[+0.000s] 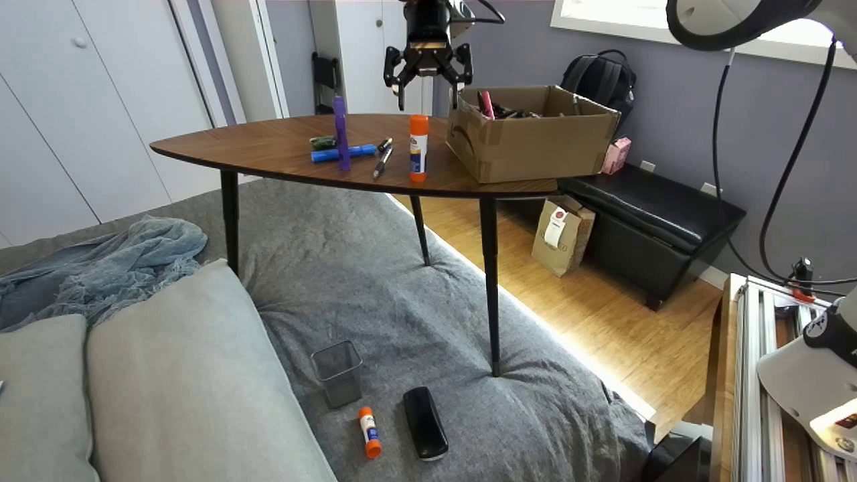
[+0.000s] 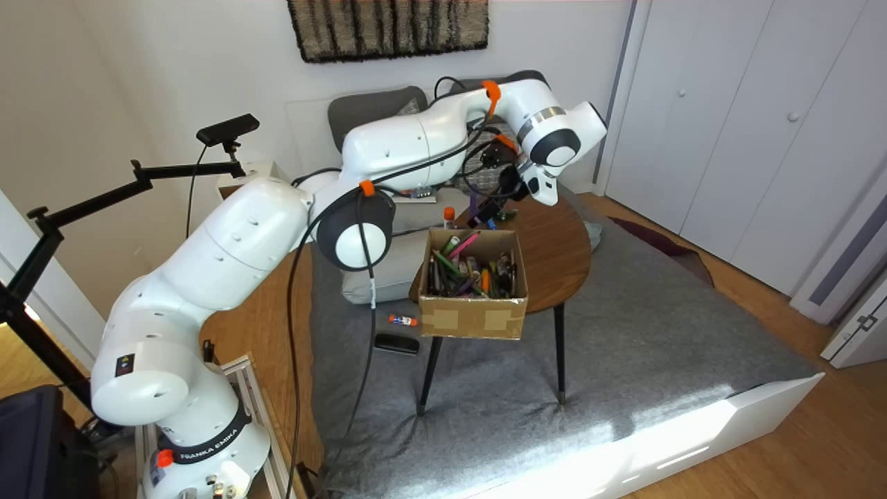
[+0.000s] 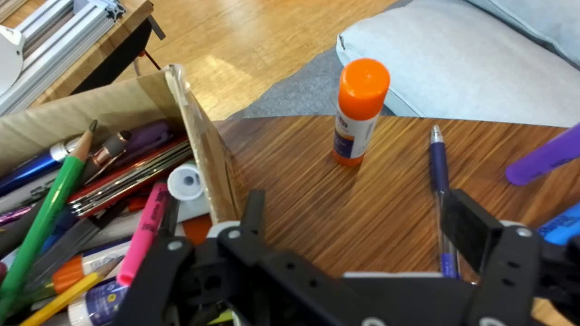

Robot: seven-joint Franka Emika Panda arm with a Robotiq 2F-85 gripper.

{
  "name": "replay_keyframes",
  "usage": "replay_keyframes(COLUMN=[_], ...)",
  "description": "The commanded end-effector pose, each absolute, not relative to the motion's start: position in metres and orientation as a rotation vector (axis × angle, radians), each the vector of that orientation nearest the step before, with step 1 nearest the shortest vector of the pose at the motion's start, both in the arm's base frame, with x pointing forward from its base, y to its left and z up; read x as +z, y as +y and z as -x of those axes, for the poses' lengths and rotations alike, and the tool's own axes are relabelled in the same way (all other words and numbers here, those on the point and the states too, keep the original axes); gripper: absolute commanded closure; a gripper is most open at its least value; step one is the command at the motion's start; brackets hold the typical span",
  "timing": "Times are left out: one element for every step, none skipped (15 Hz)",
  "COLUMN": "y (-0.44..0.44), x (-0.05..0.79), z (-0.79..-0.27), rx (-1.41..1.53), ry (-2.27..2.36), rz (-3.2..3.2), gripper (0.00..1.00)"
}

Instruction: Remove the glue stick from the box and put it on the table.

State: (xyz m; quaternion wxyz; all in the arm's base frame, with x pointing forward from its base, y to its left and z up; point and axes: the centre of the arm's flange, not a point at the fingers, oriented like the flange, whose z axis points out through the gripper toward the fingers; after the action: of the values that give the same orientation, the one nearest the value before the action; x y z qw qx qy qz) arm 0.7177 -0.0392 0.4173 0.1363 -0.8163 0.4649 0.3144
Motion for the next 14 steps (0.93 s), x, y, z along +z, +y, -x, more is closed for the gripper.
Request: replay_keyframes(y=[-0.042,-0.041,-0.039,-0.036,-0.031,-0.028,-0.025,-0.024,-0.025,-0.030,-0.037,-0.047,-0.056,-0.041], x=[0.486,0.512,0.533,0.556,0.578,0.597,0.615,0.630,0.643,0.655,0.664,0.669,0.673,0.680], z=[-0.710,-0.699,-0.691,-0.680,-0.665,-0.653,-0.639,-0.627,-0.617,-0.605,-0.596,-0.587,-0.579,-0.609], rx=[0.753,0.682,0.622,0.574,0.534,0.488,0.440,0.396,0.351,0.313,0.285,0.255,0.227,0.288], ry=[1.391,1.388,1.377,1.364,1.345,1.333,1.329,1.308,1.286,1.261,1.217,1.171,1.116,1.205], rz=[2.496,2.541,2.584,2.630,2.682,2.730,2.777,2.829,2.881,2.936,2.993,3.048,3.101,3.005], gripper=[0.00,0.00,0.00,0.00,0.00,0.00,0.00,0.00,0.00,0.00,0.00,0.00,0.00,0.00])
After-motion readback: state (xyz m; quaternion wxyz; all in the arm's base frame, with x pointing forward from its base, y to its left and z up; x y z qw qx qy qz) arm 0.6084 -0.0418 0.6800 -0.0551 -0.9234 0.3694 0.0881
